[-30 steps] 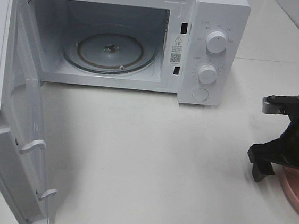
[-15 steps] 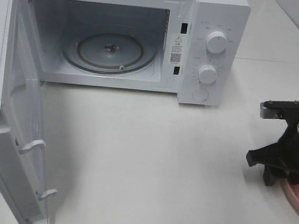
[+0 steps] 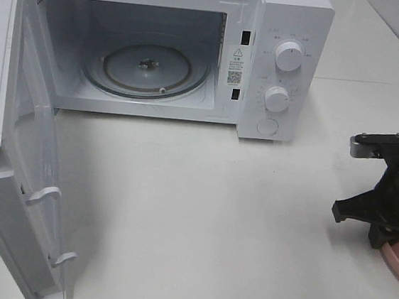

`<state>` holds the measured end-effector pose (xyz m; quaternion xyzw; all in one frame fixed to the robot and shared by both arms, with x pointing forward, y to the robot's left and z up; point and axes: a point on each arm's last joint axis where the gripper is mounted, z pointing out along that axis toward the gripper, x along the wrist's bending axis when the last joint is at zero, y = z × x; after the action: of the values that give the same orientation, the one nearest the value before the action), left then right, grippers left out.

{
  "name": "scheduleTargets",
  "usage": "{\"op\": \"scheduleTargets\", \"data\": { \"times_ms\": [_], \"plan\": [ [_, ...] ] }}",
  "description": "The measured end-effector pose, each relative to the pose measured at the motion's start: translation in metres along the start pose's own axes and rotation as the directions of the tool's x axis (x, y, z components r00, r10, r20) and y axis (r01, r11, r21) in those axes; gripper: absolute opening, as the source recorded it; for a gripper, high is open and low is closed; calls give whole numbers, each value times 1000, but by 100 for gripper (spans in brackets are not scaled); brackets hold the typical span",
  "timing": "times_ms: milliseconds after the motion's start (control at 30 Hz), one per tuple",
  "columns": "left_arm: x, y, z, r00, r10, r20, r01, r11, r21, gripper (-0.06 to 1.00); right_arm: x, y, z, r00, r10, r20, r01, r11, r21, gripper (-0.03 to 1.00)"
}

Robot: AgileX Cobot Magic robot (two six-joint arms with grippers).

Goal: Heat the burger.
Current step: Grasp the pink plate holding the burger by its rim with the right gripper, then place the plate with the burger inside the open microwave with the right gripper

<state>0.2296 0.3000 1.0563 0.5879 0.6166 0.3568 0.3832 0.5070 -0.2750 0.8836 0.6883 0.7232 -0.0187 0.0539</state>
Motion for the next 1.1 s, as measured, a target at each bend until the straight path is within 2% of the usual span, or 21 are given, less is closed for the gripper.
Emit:
{"op": "scheduleTargets", "data": {
  "times_ms": [267, 600, 800, 1100],
  "plan": [
    [0, 0, 0, 1000, 0, 0, 0, 1000, 0, 99, 0, -2, -6, 999, 7, 41, -7, 1000, 0, 7],
    [0, 0, 0, 1000, 0, 0, 0, 1000, 0, 99, 9, -7, -13, 979, -25, 203, 21, 1000, 18, 3],
    [0, 0, 0, 1000, 0, 0, 0, 1000, 0, 99, 18, -11, -16, 963, -57, 265, 52, 998, 24, 4],
    [0, 0, 0, 1000, 0, 0, 0, 1000, 0, 99, 34, -18, -22, 944, -123, 307, 116, 992, 41, 4]
  ]
}}
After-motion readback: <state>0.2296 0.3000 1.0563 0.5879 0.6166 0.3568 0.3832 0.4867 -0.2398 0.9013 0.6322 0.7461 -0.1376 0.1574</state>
